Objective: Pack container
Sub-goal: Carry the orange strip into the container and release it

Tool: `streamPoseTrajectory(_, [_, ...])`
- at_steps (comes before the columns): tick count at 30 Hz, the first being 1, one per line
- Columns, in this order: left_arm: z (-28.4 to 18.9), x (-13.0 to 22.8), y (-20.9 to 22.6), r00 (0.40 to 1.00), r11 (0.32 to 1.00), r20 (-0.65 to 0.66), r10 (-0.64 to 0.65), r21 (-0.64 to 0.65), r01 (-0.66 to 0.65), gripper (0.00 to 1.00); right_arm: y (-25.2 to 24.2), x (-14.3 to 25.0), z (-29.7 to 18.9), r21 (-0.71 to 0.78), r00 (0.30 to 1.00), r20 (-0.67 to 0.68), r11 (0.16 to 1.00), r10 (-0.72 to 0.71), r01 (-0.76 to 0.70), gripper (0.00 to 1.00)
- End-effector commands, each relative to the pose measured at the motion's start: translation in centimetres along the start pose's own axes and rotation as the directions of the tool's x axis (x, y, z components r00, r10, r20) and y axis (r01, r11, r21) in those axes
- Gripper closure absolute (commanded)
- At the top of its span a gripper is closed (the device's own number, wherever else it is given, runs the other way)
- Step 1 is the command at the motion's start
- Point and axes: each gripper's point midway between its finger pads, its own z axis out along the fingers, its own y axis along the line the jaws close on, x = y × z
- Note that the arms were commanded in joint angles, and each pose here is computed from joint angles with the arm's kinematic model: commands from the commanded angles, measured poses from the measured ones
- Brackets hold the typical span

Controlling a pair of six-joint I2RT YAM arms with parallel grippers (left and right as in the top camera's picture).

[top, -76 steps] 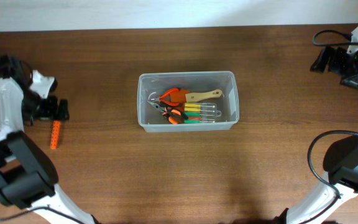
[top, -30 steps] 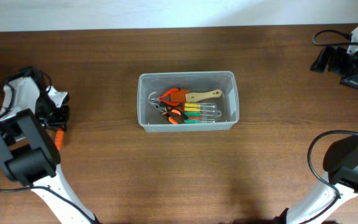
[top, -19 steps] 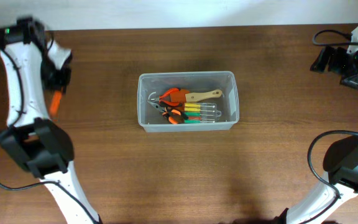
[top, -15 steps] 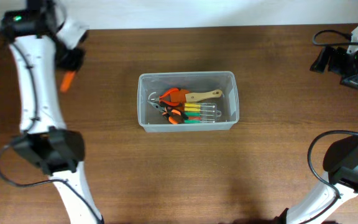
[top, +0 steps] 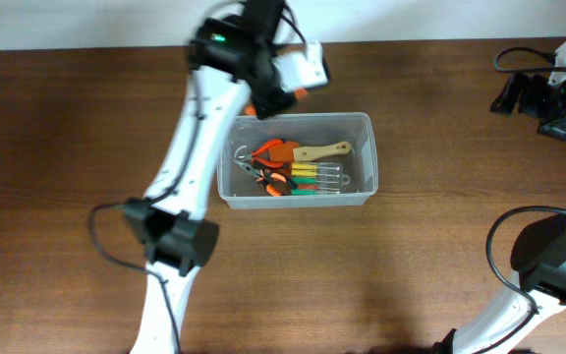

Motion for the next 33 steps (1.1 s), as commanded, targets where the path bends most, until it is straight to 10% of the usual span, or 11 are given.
streamPoseTrajectory(1, [5.6, 0.1, -2.1, 0.986, 0.981, -0.034, 0.166, 0.11, -0.161, 0.89, 0.2, -0.1, 0.4, -0.006, 1.0, -0.005, 1.0, 0.002, -0.002, 0.01])
streamPoseTrajectory(10, [12.4, -1.1, -4.9, 0.959, 0.945, -0.036, 0.282, 0.184, -0.271, 0.8, 0.2, -0.1, 0.4, -0.006, 1.0, -0.005, 1.0, 0.002, -0.002, 0.02])
streamPoseTrajectory(11, [12.5, -1.2, -5.0, 0.958, 0.944, -0.035, 0.284, 0.184, -0.273, 0.59, 0.2, -0.1, 0.4, -0.006, 1.0, -0.005, 1.0, 0.002, -0.002, 0.02])
streamPoseTrajectory(12, [12.5, -1.3, -5.0, 0.958, 0.944, -0.035, 0.285, 0.183, -0.274, 0.01, 0.2, -0.1, 0.4, -0.006, 1.0, -0.005, 1.0, 0.002, -0.002, 0.02])
streamPoseTrajectory(23, [1.1, -3.2, 0.5, 0.994, 0.991, 0.037, -0.1, -0.083, 0.102, 0.01, 0.2, -0.1, 0.4, -0.006, 1.0, -0.005, 1.0, 0.002, -0.002, 0.02])
streamPoseTrajectory(33, [-18.2, 2.7, 4.4, 0.875, 0.812, 0.241, -0.419, -0.332, 0.48, 0.01, 0.2, -0.1, 0.4, -0.007, 1.0, -0.005, 1.0, 0.002, -0.002, 0.01])
